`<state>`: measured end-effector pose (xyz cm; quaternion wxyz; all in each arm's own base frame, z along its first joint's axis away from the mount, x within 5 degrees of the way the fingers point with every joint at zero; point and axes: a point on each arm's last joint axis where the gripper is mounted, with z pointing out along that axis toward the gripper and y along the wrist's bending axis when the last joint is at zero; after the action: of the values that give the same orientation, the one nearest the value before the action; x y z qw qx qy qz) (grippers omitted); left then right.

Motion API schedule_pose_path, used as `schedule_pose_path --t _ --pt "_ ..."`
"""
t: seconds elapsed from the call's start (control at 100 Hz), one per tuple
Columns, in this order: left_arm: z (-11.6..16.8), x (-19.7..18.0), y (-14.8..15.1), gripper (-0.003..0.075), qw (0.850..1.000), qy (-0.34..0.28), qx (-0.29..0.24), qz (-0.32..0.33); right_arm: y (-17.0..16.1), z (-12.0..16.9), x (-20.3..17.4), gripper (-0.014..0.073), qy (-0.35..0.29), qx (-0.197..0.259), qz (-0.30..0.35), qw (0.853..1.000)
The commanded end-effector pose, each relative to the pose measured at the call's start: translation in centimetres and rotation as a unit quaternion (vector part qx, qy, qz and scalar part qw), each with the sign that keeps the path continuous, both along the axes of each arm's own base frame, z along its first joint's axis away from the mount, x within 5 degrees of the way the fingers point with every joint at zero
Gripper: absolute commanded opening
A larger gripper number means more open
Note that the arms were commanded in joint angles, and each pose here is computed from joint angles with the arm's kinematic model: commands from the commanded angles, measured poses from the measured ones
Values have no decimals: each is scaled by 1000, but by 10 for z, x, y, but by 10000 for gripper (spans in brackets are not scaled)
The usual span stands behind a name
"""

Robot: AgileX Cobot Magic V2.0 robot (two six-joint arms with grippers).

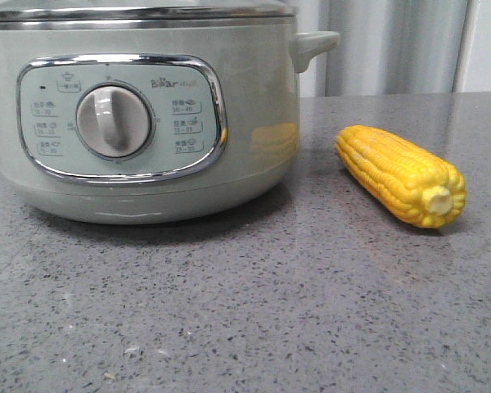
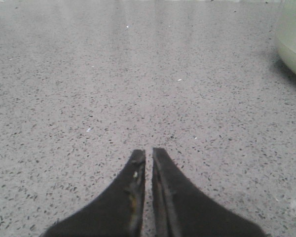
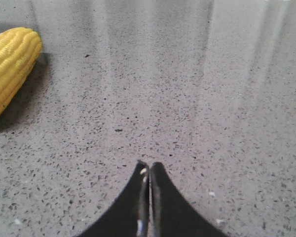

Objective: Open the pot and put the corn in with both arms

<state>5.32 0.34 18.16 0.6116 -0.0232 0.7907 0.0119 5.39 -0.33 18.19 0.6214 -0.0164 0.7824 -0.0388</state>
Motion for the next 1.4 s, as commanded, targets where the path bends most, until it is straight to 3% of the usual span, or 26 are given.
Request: schedule_pose_path --t 0.0,0.38,0.82,0.94,1.28,1.39 --pt "3 -1 0 -20 999 -32 2 -3 0 -4 -1 -74 -9 -5 -1 1000" --pt "4 -1 -1 -20 999 -38 -2 -4 1 4 1 -74 -54 -6 3 999" --pt "32 0 -2 -20 982 -189 2 -12 3 27 1 -74 -182 -9 16 983" --pt "37 -1 -2 -20 976 -217 3 -13 3 27 1 -74 -181 -9 16 983" --pt "39 -1 -2 -20 975 -223 3 -13 3 32 0 -74 -200 -9 18 980" --pt "54 -5 -2 -20 969 -246 -8 -12 3 43 -2 -74 -208 2 17 978"
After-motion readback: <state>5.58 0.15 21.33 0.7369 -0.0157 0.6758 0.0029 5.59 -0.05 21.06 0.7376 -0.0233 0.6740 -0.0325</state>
